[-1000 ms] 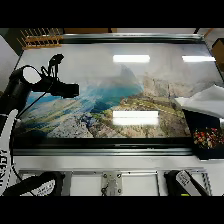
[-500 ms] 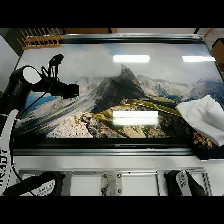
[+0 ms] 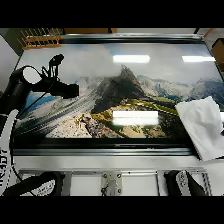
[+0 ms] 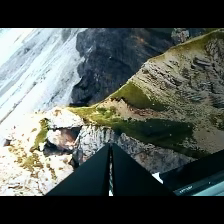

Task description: Fold the clothes and pants, and hang the long-sleeved shirts on hangers.

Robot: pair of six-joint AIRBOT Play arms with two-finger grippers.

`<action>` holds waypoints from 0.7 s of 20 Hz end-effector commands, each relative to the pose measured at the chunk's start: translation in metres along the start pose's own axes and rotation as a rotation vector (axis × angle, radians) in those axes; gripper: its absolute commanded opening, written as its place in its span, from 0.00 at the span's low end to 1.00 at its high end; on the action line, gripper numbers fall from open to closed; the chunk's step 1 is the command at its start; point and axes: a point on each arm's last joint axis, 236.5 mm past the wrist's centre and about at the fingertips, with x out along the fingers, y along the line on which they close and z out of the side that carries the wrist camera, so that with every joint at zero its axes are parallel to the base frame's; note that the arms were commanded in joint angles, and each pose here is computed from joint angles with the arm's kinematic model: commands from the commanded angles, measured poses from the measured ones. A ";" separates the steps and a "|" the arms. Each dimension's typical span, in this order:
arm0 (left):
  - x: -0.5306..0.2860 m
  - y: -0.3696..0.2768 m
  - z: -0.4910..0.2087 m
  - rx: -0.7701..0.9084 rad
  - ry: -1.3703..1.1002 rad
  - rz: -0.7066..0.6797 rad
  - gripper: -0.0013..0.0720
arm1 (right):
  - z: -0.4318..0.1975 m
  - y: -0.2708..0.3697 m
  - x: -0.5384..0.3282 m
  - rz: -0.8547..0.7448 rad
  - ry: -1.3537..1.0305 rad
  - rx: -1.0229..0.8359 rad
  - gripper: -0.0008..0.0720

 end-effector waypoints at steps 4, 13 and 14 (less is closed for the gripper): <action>0.000 0.000 0.001 0.001 -0.004 0.000 0.02 | 0.026 0.163 -0.100 0.610 -0.248 -0.314 0.98; 0.000 0.000 0.002 0.001 -0.009 0.000 0.02 | -0.152 0.282 -0.144 0.905 -0.044 -0.966 0.19; 0.000 0.000 0.002 0.001 -0.009 0.000 0.02 | -0.158 0.284 -0.145 0.911 -0.039 -0.984 0.04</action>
